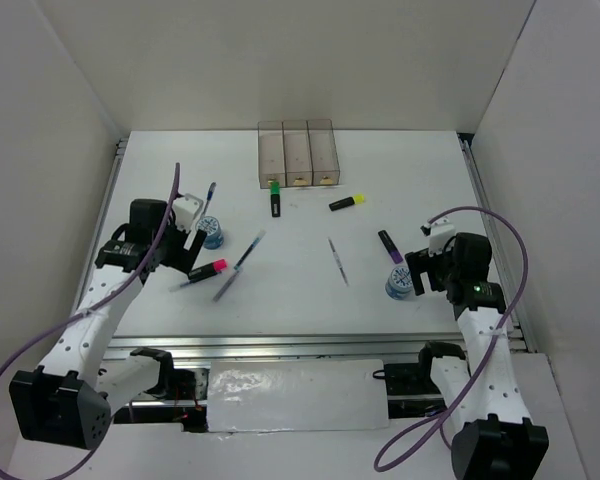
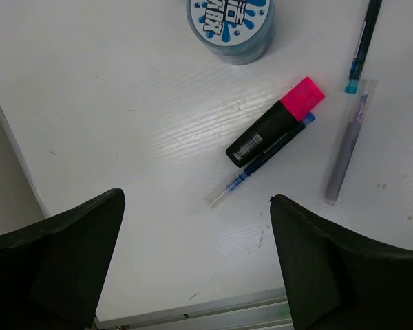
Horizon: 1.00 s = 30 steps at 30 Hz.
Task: Sort the stationery into containers
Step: Grab a piece of stationery with the left arm
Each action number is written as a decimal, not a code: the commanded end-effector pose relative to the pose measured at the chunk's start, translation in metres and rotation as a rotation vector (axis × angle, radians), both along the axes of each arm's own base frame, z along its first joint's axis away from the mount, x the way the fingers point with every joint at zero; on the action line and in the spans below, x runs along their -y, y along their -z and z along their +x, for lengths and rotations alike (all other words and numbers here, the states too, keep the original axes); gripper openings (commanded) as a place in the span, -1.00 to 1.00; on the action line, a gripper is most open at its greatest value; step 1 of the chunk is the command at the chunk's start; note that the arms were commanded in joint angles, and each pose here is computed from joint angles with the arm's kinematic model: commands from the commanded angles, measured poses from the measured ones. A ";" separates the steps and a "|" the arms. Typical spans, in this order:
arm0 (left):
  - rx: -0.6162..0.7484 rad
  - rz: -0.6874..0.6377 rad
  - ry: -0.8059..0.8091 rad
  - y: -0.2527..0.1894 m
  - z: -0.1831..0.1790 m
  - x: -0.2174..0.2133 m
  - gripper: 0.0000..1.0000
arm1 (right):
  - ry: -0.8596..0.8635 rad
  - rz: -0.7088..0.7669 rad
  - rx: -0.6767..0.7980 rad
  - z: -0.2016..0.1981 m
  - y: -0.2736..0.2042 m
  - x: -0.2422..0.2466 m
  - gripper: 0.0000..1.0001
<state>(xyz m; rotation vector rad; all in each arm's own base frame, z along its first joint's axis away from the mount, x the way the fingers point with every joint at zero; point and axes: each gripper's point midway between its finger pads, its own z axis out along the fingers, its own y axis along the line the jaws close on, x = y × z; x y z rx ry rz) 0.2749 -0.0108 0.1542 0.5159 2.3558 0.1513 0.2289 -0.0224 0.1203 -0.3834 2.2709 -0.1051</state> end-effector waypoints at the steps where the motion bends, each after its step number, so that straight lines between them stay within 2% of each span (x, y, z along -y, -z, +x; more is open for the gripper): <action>1: 0.112 -0.042 0.030 -0.029 0.017 0.011 0.99 | 0.032 -0.014 -0.020 0.002 -0.005 0.006 1.00; 5: 0.024 -0.078 0.070 -0.023 0.035 0.024 0.91 | 0.045 0.003 -0.039 0.003 -0.003 0.006 1.00; 13: -0.097 -0.128 0.086 0.008 0.059 0.038 0.98 | 0.014 0.063 -0.152 0.001 0.007 -0.005 1.00; 21: -0.170 -0.158 0.015 0.033 0.088 0.031 0.99 | 0.013 0.074 -0.161 0.002 0.005 -0.006 1.00; 30: -0.209 -0.206 0.030 0.052 0.110 0.038 0.95 | 0.005 0.085 -0.176 0.002 0.007 -0.008 1.00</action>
